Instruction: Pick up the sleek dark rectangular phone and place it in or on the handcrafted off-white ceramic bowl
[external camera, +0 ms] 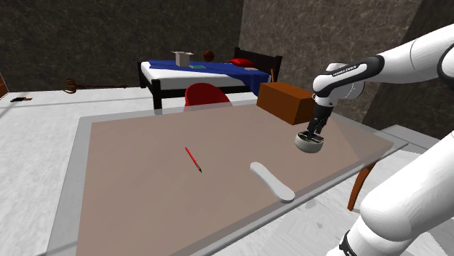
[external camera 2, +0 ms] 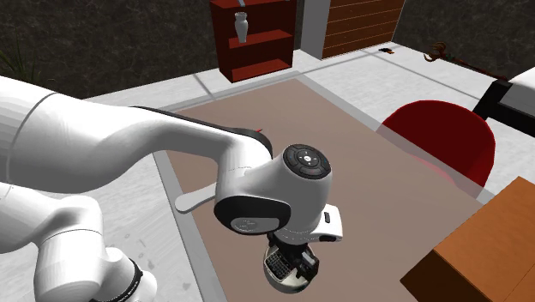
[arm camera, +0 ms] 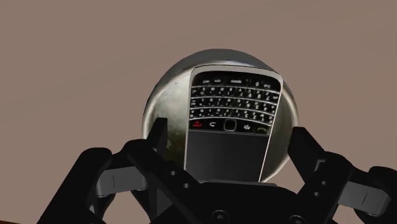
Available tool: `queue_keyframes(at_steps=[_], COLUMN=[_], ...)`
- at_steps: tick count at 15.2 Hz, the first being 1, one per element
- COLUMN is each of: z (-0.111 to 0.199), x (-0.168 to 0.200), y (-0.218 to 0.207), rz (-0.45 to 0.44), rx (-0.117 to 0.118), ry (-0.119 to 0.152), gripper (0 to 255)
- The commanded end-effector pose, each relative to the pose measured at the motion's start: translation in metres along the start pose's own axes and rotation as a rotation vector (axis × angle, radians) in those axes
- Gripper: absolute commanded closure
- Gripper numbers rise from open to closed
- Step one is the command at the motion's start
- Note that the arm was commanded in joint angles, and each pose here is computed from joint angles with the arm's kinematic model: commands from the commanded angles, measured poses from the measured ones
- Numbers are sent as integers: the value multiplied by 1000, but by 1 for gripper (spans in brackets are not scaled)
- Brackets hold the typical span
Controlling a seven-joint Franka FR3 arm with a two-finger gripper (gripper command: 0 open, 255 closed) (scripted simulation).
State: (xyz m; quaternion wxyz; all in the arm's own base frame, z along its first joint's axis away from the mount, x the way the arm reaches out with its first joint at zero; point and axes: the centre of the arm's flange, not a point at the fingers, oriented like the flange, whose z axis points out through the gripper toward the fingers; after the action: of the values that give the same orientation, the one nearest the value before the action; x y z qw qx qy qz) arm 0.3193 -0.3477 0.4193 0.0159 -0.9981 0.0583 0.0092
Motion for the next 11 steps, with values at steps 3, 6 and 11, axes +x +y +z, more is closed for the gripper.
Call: queue_keyframes(at_steps=[3,6,11], z=[-45,-45,-45], x=[0,0,0], y=[1,1,1], rz=[0,0,0], rx=[0,0,0], ry=[0,0,0], gripper=[0,0,0])
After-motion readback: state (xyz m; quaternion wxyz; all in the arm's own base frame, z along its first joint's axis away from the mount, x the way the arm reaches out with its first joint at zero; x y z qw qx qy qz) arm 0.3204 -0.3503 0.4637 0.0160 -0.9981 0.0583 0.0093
